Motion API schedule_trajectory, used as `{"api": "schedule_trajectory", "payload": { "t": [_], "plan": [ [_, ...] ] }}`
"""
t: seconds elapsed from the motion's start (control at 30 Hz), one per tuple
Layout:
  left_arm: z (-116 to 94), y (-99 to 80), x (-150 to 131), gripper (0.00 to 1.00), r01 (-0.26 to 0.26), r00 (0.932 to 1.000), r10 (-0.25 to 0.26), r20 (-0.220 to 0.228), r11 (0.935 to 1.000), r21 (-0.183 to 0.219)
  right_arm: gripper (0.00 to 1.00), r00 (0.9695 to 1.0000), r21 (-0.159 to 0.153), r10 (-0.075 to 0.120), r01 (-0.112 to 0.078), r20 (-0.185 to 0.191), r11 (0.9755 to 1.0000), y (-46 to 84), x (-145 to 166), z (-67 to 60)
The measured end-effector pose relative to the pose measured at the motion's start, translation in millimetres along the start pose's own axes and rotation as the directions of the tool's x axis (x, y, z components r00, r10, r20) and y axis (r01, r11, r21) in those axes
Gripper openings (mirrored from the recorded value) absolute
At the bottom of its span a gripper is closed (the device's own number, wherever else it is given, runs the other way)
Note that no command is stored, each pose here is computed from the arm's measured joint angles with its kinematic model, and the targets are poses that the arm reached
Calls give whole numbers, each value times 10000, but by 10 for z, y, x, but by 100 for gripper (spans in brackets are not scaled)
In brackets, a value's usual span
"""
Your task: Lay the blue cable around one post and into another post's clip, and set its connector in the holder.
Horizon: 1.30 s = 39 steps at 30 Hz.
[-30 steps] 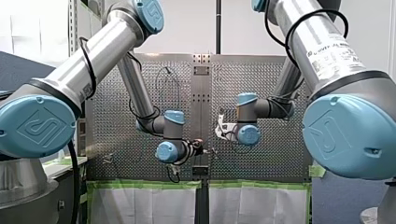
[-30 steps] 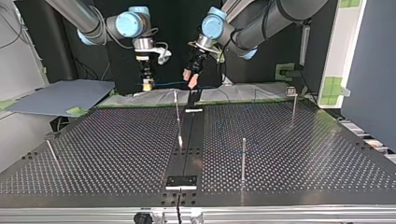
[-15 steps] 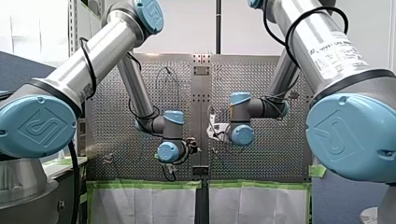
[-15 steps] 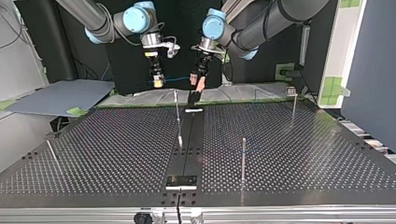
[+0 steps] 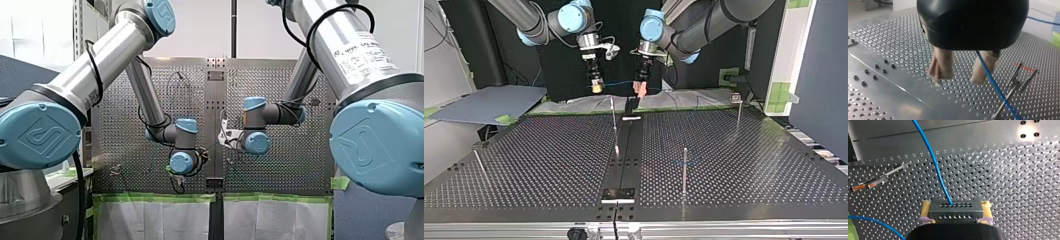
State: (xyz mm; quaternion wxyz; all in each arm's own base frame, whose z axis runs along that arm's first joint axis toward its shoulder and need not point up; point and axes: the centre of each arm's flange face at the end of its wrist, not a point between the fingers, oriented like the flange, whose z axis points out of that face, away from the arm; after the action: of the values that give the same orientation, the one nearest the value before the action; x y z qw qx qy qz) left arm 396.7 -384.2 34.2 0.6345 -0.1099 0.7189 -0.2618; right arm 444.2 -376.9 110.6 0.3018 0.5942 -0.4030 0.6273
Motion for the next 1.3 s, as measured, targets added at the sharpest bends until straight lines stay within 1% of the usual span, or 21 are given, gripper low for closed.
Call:
{"api": "schedule_trajectory", "payload": {
  "t": [0.03,0.13,0.3,0.4,0.5,0.63,0.67,0.73,0.77,0.87,0.93,0.97,1.0,1.03,1.07,1.1,1.13,1.23,1.3],
  "plan": [
    [2,3,-6,0,-87,9999,88,85,9999,-61,0,10000,-11,7,-7,0,10000,6,1,2],
    [9,7,-25,0,-338,9988,346,338,9992,-219,0,10000,-49,9,-9,11,10000,29,4,9],
    [11,-14,-33,0,-795,9951,809,560,9965,-276,0,10000,-192,-8,9,74,9998,100,5,24],
    [-4,-27,-18,0,-1098,9921,1113,571,9935,-296,0,10000,-343,-5,7,54,9994,171,14,48],
    [-24,-17,30,0,-1424,9884,1439,482,9893,-320,0,10000,-596,-15,14,-4,9982,268,27,79],
    [-51,48,149,0,-1875,9817,1886,272,9816,-361,0,10000,-1053,-33,23,-89,9944,451,49,126],
    [-57,66,179,0,-1970,9800,1979,226,9797,-363,0,10000,-1097,-32,22,-88,9940,477,51,132],
    [-65,99,243,0,-2187,9756,2192,140,9752,-336,0,10000,-1247,-41,31,-73,9922,587,63,159],
    [-64,111,269,0,-2285,9734,2290,111,9730,-323,0,10000,-1277,-44,35,-68,9918,615,64,166],
    [-42,143,360,0,-2582,9661,2582,-23,9657,-260,0,10000,-1458,-74,70,-24,9893,766,54,199],
    [-15,152,436,0,-2753,9613,2750,-160,9612,-172,0,9999,-1698,-109,113,35,9854,915,-1,226],
    [1,150,469,0,-2808,9597,2806,-185,9597,-127,0,9999,-1764,-115,122,49,9842,956,-21,233],
    [24,146,513,0,-2855,9582,2853,-187,9583,-75,0,9999,-1901,-121,134,80,9817,1040,-67,248],
    [40,146,546,0,-2872,9577,2870,-180,9579,-43,0,9998,-2041,-122,145,128,9788,1126,-119,259],
    [56,144,574,0,-2876,9576,2875,-167,9577,-13,0,9998,-2106,-120,151,159,9774,1166,-147,263],
    [79,135,600,0,-2870,9578,2870,-144,9579,20,0,9996,-2238,-113,167,256,9745,1247,-226,267],
    [97,126,613,0,-2861,9581,2861,-123,9582,41,0,9995,-2295,-105,174,313,9731,1284,-274,267],
    [160,85,624,0,-2830,9591,2830,-52,9591,98,0,9992,-2406,-79,173,401,9705,1362,-391,268],
    [202,57,618,0,-2809,9597,2809,-4,9596,129,0,9992,-2436,-63,158,396,9698,1385,-420,271]
  ]
}}
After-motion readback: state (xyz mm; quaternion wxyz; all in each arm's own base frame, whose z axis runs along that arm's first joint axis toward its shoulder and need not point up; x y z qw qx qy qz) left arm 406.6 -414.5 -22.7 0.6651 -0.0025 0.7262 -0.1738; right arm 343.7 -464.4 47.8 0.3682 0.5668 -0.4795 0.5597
